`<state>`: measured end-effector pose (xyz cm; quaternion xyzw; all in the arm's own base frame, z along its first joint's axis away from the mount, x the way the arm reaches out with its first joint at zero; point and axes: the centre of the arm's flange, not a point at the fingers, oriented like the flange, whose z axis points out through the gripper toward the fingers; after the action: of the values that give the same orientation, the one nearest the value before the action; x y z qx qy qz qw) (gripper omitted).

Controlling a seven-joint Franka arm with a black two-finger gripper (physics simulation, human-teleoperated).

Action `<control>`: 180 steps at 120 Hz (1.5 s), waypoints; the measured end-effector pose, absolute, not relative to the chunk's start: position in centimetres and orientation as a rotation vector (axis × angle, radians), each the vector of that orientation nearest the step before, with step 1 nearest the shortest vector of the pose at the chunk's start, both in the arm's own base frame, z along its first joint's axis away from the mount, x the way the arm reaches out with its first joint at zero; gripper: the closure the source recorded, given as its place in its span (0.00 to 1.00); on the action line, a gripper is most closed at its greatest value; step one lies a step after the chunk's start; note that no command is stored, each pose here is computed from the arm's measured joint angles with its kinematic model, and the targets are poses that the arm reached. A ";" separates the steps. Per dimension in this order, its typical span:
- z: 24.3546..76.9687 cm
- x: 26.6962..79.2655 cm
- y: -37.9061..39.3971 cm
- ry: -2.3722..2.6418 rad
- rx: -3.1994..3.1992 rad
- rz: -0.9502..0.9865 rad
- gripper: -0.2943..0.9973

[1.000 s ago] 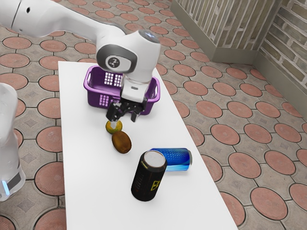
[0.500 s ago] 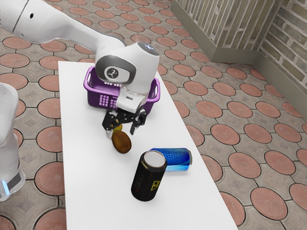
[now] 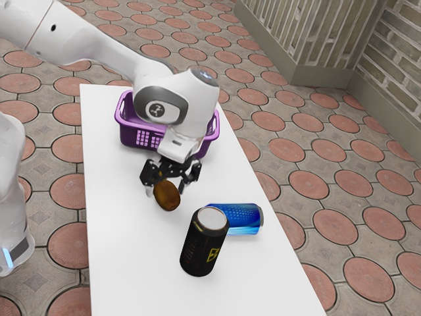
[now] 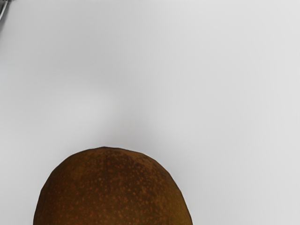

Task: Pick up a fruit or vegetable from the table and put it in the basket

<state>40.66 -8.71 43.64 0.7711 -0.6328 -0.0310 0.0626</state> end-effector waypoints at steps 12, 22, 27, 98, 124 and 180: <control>43.2 40.6 -8.8 -1.916 2.316 -0.101 0.23; 42.9 40.6 -8.9 -1.914 2.305 -0.101 0.23; 42.9 40.6 -8.9 -1.915 2.301 -0.100 0.23; 42.0 40.9 -9.2 -1.887 2.270 -0.084 0.56; 43.8 41.1 -11.6 -1.960 2.255 -0.047 0.61; 59.6 45.8 -4.8 -1.875 2.492 0.201 0.60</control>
<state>45.80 -4.78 59.57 0.7974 -0.6000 0.0645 0.0084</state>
